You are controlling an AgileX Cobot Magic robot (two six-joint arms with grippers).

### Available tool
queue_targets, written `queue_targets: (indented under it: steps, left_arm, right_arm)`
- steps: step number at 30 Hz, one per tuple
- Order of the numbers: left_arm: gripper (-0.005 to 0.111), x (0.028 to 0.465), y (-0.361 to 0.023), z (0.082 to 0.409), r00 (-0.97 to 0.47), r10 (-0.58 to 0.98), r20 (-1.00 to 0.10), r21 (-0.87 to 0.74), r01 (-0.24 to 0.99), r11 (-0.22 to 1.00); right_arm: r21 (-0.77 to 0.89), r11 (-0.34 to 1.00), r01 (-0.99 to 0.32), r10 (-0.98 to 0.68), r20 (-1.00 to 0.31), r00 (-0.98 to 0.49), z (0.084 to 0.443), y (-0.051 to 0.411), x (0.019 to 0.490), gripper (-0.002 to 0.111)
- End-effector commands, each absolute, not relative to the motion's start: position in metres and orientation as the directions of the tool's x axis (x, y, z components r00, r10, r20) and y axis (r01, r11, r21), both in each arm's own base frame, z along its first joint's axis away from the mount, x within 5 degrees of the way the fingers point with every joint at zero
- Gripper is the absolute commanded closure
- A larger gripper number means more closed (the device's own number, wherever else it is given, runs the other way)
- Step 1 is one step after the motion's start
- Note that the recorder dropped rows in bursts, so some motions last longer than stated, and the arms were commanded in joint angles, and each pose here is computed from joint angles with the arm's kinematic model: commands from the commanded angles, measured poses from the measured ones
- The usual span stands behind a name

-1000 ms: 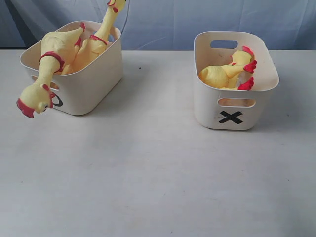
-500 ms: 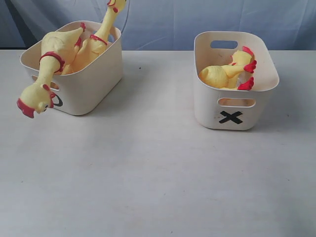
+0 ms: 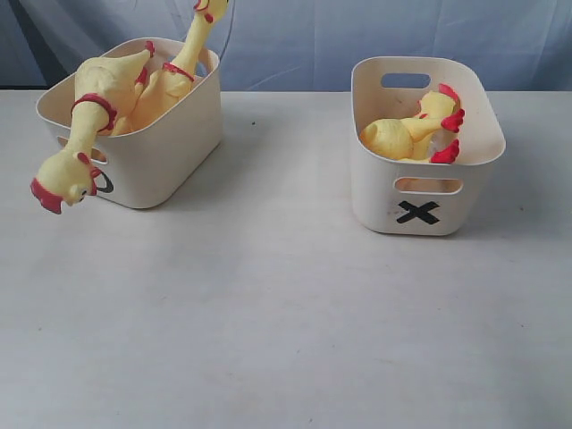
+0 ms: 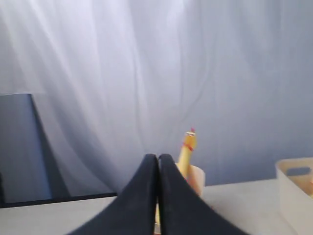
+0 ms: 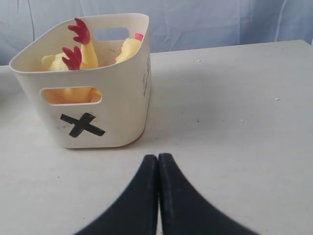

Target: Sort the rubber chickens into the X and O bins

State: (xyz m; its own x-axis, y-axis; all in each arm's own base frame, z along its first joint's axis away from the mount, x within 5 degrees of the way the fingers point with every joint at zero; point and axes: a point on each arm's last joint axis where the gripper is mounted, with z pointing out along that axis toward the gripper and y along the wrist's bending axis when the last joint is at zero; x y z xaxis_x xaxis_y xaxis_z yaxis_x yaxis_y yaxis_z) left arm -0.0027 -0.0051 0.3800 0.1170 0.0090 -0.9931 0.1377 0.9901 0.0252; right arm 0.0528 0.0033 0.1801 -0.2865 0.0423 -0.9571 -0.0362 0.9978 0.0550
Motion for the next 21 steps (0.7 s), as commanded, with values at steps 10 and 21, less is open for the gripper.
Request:
queue_targets:
  steps: [10, 21]
  left_arm:
    - [0.106, 0.036, 0.003, 0.274, 0.034, 0.021, -0.999, 0.016, -0.135, 0.991]
    - [0.106, 0.056, 0.006, 0.199, -0.085, 0.104, -0.991, 0.112, -0.096, 0.989]
  right_arm:
    - [0.054, 0.998, -0.04, 0.041, -0.96, -0.276, 0.18, 0.003, 0.053, 0.108]
    - [0.054, 0.998, -0.04, 0.041, -0.96, -0.276, 0.18, 0.003, 0.053, 0.108]
